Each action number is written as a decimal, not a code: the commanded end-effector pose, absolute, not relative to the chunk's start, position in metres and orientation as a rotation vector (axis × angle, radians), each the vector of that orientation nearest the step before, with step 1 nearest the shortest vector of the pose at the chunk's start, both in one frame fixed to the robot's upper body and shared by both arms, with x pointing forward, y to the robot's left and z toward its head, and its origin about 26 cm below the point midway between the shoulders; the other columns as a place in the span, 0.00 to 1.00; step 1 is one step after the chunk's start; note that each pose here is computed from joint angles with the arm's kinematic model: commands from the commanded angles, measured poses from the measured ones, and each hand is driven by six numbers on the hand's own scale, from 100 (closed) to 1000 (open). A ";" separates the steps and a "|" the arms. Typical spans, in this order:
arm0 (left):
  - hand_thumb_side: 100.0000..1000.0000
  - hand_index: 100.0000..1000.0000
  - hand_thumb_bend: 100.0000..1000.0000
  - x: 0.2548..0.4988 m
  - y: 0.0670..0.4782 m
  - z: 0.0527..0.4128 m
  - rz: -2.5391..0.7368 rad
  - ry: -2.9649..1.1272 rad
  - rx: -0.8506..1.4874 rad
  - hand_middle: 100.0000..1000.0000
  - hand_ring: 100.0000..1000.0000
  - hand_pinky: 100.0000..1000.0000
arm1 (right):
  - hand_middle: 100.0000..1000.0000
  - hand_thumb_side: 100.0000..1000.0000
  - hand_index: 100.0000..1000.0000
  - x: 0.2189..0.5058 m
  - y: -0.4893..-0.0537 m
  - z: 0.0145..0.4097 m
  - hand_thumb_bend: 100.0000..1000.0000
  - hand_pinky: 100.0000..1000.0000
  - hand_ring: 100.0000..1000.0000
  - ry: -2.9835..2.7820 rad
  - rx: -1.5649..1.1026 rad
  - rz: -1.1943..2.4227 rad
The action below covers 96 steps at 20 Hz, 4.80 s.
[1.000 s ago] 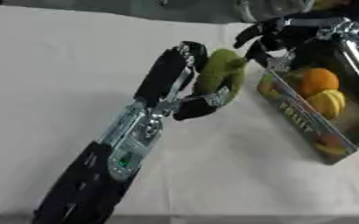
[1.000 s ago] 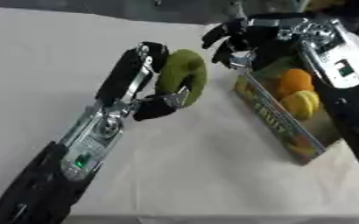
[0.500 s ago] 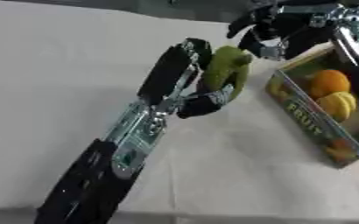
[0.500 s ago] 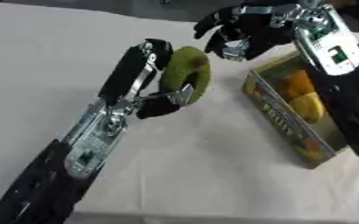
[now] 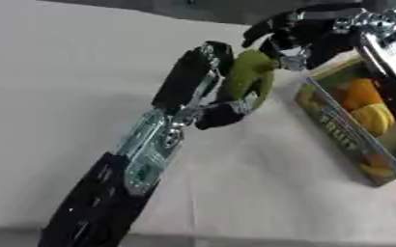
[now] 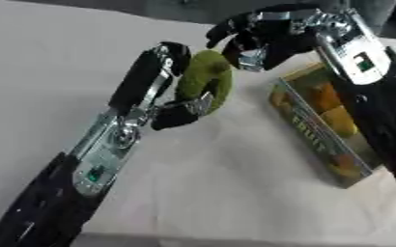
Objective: Pick up the objects with one hand, pass them to the other hand, and then place them into the box on the other side of the table.
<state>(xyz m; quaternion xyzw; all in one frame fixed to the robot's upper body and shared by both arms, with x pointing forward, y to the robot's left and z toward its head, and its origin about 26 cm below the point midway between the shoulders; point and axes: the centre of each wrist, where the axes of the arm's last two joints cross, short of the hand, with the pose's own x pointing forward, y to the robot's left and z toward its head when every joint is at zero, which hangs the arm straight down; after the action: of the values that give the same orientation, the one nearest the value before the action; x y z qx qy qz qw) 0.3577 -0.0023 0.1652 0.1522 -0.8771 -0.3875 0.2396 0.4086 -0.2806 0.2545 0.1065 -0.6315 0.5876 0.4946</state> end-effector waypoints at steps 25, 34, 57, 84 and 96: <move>0.22 0.23 0.00 0.370 0.006 0.176 -1.185 -2.421 0.695 0.33 0.41 0.43 | 0.86 0.30 0.93 0.387 -0.291 0.295 0.00 0.89 0.74 -1.601 0.272 1.414; 0.21 0.23 0.00 0.366 0.001 0.185 -1.202 -2.456 0.694 0.33 0.42 0.43 | 0.88 0.22 0.95 0.395 -0.289 0.283 0.00 0.90 0.77 -1.580 0.235 1.442; 0.21 0.23 0.00 0.357 -0.018 0.203 -1.194 -2.527 0.657 0.33 0.42 0.43 | 0.88 0.24 0.94 0.407 -0.281 0.260 0.00 0.90 0.78 -1.572 0.221 1.508; 0.19 0.23 0.00 0.375 -0.019 0.193 -1.270 -2.456 0.793 0.34 0.42 0.44 | 0.85 0.34 0.90 0.401 -0.274 0.255 0.00 0.88 0.75 -1.586 0.386 1.472; 0.21 0.24 0.00 0.373 -0.024 0.196 -1.239 -2.484 0.777 0.35 0.43 0.44 | 0.39 0.49 0.48 0.402 -0.280 0.258 0.00 0.74 0.53 -1.564 0.394 1.408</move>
<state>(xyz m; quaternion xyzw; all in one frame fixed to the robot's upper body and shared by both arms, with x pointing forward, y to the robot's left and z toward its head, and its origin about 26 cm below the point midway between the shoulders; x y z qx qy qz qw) 0.3759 -0.0177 0.1841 0.2699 -0.8455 -0.4390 0.1400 0.4057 -0.2796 0.2429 0.1666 -0.6319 0.5731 0.4945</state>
